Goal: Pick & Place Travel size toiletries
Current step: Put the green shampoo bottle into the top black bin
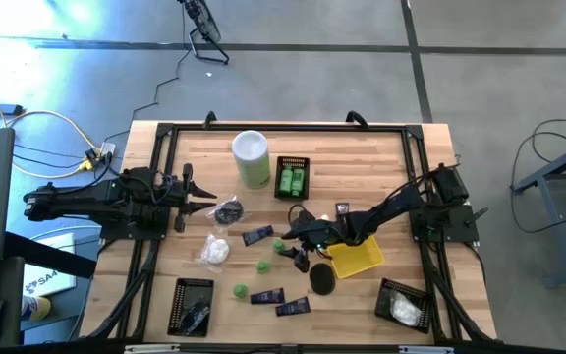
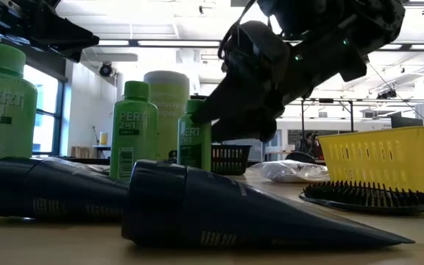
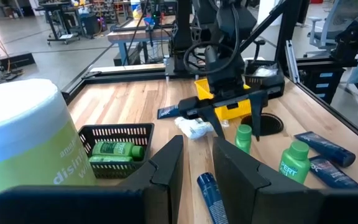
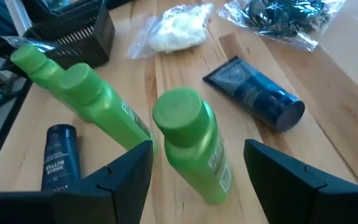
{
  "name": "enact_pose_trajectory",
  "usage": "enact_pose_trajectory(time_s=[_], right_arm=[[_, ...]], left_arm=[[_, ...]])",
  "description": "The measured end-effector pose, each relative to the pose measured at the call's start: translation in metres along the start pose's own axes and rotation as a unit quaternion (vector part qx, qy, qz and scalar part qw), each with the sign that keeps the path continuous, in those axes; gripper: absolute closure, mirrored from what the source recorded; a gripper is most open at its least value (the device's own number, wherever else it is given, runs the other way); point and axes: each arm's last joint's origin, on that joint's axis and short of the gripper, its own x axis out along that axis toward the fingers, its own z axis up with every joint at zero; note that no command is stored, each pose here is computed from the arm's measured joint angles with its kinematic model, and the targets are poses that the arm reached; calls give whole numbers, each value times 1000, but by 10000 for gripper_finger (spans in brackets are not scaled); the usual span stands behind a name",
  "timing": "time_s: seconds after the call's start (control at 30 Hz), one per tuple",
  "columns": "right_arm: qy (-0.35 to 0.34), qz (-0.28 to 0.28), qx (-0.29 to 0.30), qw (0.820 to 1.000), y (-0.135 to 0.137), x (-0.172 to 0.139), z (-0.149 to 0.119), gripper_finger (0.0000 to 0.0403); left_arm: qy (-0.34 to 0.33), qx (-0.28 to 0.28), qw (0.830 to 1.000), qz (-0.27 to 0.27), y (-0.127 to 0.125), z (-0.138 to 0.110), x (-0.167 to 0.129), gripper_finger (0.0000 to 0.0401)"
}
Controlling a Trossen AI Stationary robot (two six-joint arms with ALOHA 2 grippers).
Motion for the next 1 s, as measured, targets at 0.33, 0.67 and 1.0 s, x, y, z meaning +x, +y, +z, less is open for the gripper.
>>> enact_pose_trajectory(time_s=[0.33,0.67,1.0], right_arm=[[-4,3,13,1000,-5,12,-11,171],[-21,-5,4,1000,-5,13,-9,172],[-22,-5,4,1000,-5,13,-9,190]], left_arm=[[0,0,1000,0,0,0,0,318],[0,1,1000,0,0,0,0,318],[0,1,1000,1,0,0,0,318]])
